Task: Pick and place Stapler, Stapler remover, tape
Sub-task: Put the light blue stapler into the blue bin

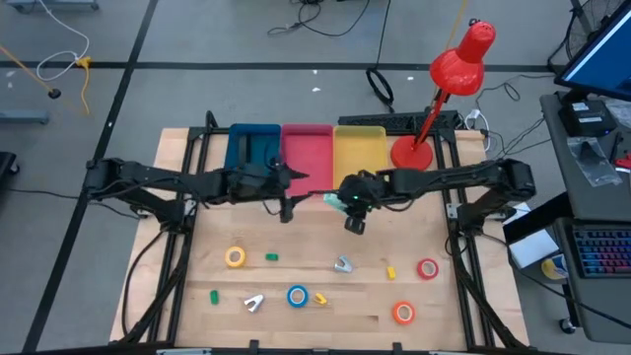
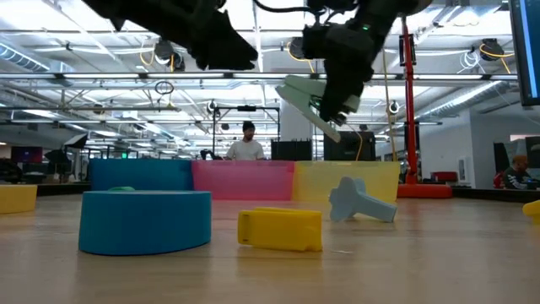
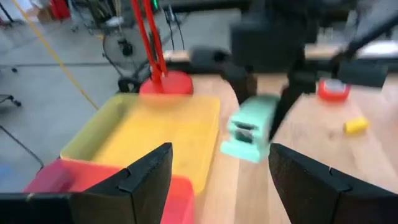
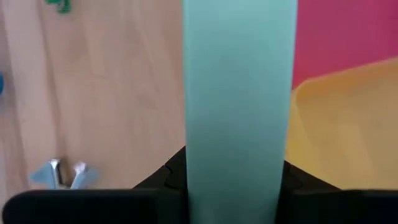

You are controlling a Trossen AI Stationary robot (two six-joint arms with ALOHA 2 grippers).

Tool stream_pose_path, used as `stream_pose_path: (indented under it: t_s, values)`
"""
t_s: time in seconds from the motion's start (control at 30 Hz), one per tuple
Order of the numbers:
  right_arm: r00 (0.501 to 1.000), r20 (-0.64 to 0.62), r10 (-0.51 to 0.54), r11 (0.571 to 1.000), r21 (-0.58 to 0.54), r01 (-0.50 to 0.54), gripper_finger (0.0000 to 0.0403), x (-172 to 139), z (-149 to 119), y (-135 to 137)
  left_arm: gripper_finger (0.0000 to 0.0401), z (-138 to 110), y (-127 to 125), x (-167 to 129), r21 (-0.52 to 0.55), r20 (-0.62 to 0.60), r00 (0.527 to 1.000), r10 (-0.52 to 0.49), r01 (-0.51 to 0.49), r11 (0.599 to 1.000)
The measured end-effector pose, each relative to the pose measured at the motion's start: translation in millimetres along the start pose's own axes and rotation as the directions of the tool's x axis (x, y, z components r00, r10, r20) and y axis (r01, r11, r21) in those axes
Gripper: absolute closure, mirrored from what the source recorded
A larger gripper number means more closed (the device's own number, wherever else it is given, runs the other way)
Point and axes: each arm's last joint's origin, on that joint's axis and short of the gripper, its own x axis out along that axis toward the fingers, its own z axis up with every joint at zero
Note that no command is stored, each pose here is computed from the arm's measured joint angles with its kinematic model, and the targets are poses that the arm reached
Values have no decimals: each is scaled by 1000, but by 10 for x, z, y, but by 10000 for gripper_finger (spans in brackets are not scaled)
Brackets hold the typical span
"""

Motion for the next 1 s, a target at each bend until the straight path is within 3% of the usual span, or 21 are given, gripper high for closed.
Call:
stream_pose_path:
  t_s: [0.3, 0.53, 1.0]
  values:
    - [995, -91, -34, 999, 7, 35, 303, 121, 184, -90, 135, 111, -47, 244, 79, -53, 997, -51, 55, 995]
    - [991, -126, -37, 999, 4, 38, 303, 230, 221, -75, 135, 25, -80, 383, 111, -88, 995, -54, 64, 992]
    - [992, -100, 83, 996, 25, -81, 303, 345, 273, -29, 135, -100, -92, 505, 118, -132, 989, -70, 86, 989]
